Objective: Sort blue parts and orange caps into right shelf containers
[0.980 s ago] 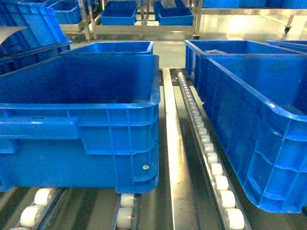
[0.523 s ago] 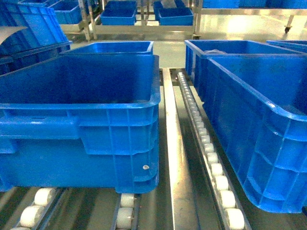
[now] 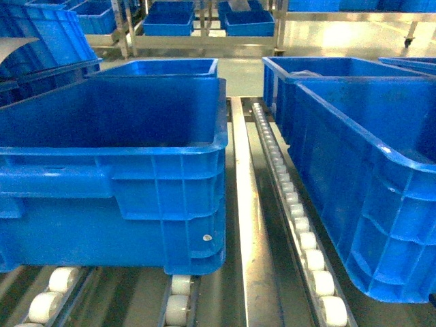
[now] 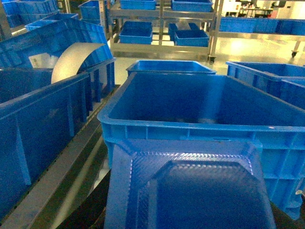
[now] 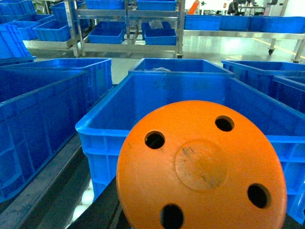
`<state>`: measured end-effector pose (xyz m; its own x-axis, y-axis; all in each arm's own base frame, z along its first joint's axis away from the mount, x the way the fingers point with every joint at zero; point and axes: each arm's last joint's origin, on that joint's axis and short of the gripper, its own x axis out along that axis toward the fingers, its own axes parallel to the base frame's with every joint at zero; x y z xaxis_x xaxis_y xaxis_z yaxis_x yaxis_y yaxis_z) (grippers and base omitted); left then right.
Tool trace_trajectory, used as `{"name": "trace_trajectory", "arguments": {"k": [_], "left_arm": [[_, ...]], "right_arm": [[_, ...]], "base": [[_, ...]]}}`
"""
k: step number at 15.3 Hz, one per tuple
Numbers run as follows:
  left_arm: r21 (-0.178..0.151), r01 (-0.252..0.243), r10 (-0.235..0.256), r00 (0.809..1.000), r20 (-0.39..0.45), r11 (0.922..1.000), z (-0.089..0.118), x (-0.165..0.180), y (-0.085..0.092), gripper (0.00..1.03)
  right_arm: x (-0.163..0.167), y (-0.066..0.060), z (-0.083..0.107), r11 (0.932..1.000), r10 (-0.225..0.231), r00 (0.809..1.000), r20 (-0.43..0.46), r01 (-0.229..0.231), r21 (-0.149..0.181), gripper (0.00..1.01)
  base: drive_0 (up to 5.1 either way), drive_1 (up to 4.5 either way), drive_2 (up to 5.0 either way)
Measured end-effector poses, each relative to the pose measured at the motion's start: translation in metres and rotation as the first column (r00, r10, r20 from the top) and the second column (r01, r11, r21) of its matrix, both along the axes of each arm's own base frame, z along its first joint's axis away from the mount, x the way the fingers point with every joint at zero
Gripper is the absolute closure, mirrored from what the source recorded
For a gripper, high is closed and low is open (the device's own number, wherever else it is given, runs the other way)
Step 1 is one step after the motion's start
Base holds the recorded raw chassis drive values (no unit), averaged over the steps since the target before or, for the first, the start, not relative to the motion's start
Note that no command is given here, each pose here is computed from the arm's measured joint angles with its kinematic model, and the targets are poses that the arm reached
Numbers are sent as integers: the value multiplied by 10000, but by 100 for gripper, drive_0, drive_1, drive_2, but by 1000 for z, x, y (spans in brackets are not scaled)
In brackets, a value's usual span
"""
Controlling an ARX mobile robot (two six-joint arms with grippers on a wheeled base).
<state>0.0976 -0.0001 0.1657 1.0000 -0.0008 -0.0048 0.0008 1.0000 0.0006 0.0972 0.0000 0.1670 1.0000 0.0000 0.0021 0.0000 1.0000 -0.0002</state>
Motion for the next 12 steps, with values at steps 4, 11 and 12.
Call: {"name": "trace_trajectory", "arguments": {"k": [4,11,12], "left_arm": [[0,0,0,10000,-4,10000,0,0,0,60],[131,1051,-1049,9598,2604,9944,43,48,-24,60],[160,1166,-1164,9525,2814,9931,51,55,-27,60]], "right_arm": [[0,0,0,10000,4,10000,0,-4,0,57],[22,-3,28,9896,-288,9795,1993,561,-1326,57],[30,-4,33,9898,-179,9790,2031,462,-1351,57]], "base": [[0,0,0],[0,0,0],[0,0,0]]}}
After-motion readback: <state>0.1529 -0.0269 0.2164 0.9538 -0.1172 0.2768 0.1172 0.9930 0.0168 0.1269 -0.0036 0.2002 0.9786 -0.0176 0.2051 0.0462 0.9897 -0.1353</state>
